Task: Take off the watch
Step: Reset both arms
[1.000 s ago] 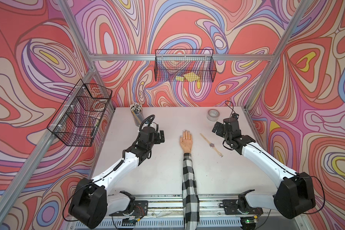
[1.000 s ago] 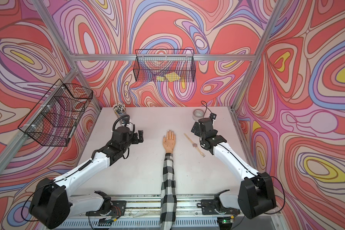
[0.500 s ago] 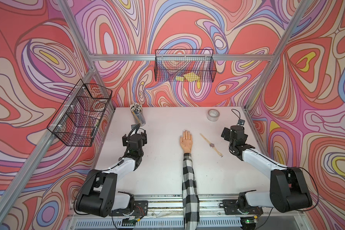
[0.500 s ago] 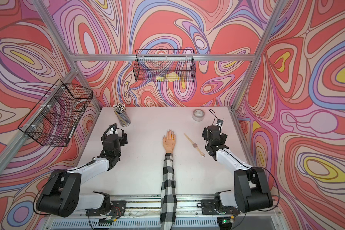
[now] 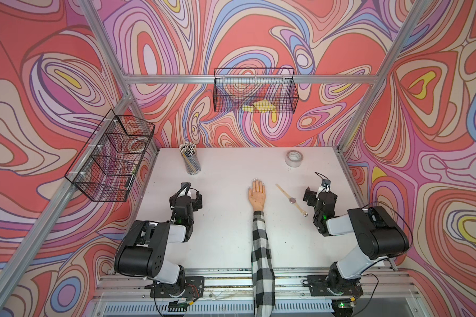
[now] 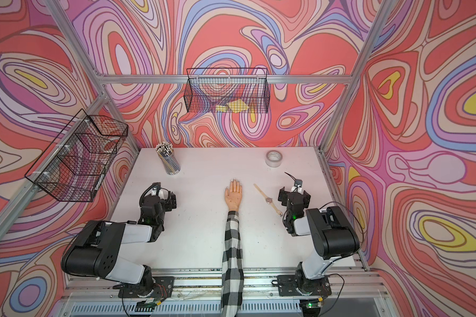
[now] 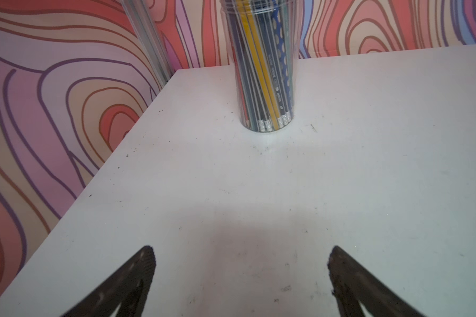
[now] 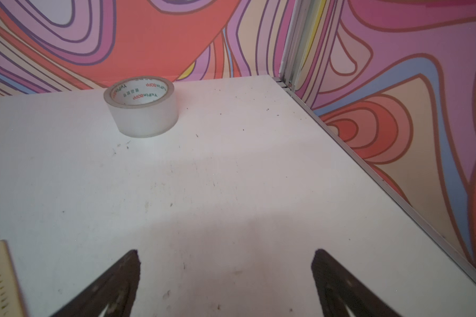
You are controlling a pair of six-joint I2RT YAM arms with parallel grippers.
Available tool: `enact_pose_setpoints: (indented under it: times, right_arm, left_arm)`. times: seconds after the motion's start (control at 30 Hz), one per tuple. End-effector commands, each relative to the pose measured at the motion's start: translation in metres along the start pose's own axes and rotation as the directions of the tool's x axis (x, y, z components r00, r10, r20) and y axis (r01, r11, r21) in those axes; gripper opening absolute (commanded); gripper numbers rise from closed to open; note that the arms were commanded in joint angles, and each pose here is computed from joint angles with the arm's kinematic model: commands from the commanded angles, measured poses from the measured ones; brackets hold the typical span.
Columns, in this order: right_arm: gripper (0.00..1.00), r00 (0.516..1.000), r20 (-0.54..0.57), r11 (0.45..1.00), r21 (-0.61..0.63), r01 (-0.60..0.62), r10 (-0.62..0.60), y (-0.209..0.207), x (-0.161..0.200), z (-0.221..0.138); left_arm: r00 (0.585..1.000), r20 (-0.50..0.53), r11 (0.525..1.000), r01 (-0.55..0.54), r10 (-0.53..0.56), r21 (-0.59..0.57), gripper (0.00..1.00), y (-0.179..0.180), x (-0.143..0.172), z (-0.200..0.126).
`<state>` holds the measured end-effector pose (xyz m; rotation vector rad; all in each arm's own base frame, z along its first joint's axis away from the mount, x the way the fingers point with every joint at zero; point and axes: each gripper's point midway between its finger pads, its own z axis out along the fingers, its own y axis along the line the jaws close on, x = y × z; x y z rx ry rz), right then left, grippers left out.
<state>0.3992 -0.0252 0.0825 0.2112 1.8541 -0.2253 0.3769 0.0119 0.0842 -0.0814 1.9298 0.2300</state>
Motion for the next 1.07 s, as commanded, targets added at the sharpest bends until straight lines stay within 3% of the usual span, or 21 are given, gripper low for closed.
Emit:
enact_pose_setpoints:
  times: [0.0,0.03,0.13,0.47,0.83,1.03]
  right_arm:
    - [0.98,0.995,0.095,0.998,-0.055,-0.014,0.019,0.007,-0.024,0.0]
    - [0.98,0.994,0.109,0.999,-0.048,-0.013,0.018,0.005,-0.027,0.004]
    - [0.98,0.999,0.017,0.997,-0.069,-0.032,0.033,0.003,-0.02,0.022]
    - [0.98,0.999,0.039,0.997,-0.066,-0.032,0.035,0.0,-0.024,0.018]
    - [0.99,0.999,-0.026,0.986,-0.165,-0.024,0.019,0.015,-0.016,0.028]
    - [0.98,1.0,0.014,0.982,-0.189,-0.01,0.013,0.016,-0.022,0.02]
  left_arm:
    - [0.999,0.05,0.997,-0.004,0.0,0.081,0.99,-0.012,-0.013,0.003]
    - [0.999,0.051,0.997,-0.003,-0.001,0.08,0.99,-0.012,-0.014,0.005]
    - [0.998,-0.029,0.994,0.056,-0.053,0.098,0.99,-0.004,-0.008,0.016]
    - [0.998,-0.02,0.992,0.066,-0.065,0.104,0.99,-0.002,-0.008,0.015]
    - [0.998,-0.007,0.992,0.07,-0.07,0.104,0.99,-0.001,-0.01,0.013]
    - [0.998,-0.008,0.992,0.067,-0.067,0.107,0.99,-0.002,-0.011,0.014]
